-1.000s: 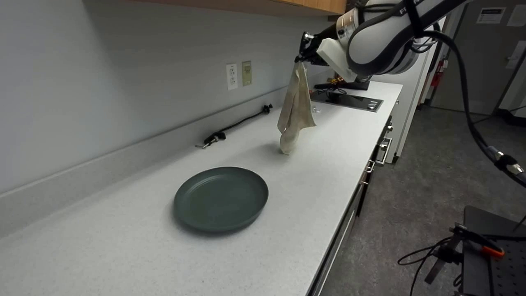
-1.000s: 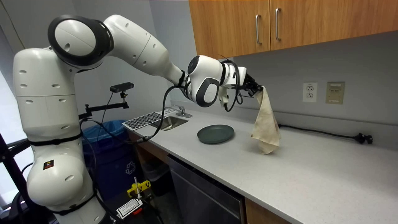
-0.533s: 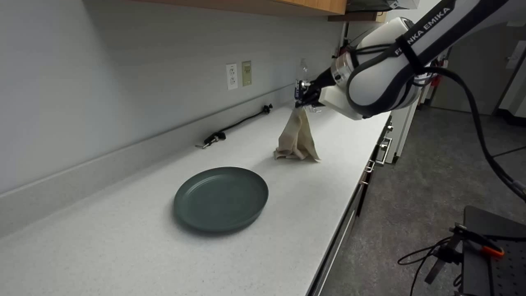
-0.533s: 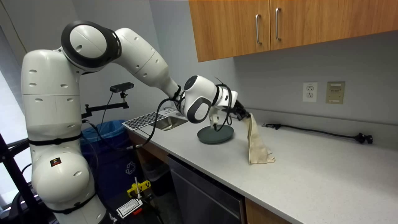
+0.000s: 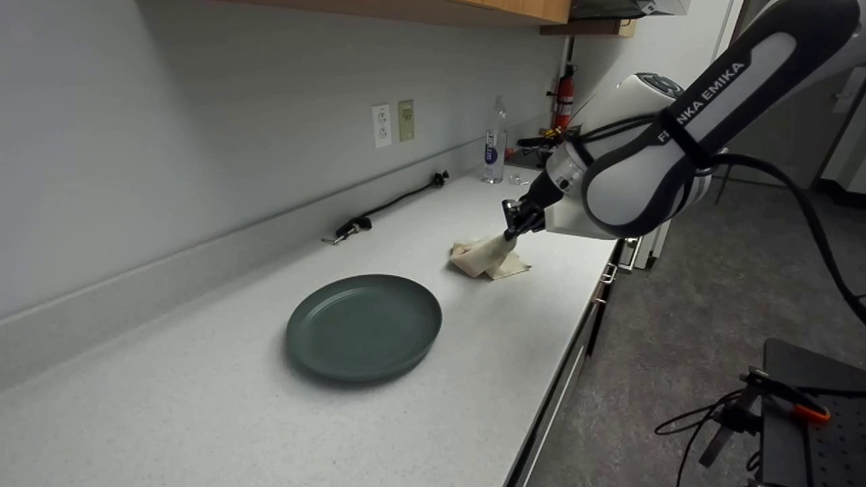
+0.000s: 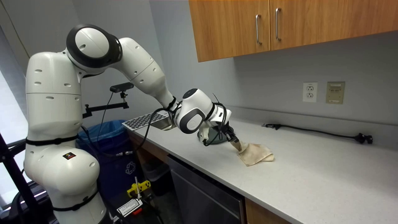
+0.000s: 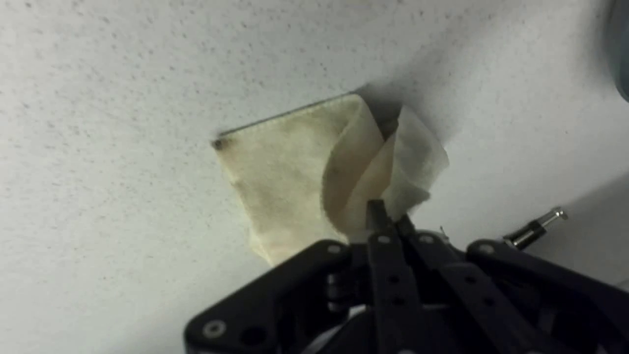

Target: Spread the towel out on the counter

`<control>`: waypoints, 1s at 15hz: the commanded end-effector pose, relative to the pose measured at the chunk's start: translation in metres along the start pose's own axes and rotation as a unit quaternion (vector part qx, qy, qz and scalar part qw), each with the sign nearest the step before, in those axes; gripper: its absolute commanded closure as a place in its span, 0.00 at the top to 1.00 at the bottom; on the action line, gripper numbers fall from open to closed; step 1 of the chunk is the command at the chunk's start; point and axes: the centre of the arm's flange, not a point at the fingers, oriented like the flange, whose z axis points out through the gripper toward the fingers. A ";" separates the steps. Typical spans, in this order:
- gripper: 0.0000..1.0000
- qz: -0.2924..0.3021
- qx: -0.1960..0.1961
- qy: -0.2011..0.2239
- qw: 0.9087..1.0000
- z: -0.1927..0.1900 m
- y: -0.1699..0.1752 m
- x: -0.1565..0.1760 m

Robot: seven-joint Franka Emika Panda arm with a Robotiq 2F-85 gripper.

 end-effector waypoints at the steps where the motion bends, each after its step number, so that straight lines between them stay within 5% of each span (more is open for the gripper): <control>1: 0.00 -0.038 -0.030 -0.047 0.998 -0.005 -0.011 -0.019; 7: 0.00 -0.100 -0.061 -0.166 0.979 0.010 -0.036 -0.059; 8: 0.27 -0.109 -0.062 -0.171 0.977 0.011 -0.040 -0.060; 9: 0.01 -0.121 -0.063 -0.177 0.975 0.011 -0.044 -0.062; 11: 0.00 -0.137 -0.064 -0.186 0.971 0.012 -0.051 -0.065; 12: 0.24 -0.146 -0.066 -0.191 0.968 0.013 -0.053 -0.067; 13: 0.00 -0.155 -0.067 -0.195 0.966 0.013 -0.055 -0.068; 15: 0.00 -0.169 -0.069 -0.201 0.962 0.014 -0.057 -0.071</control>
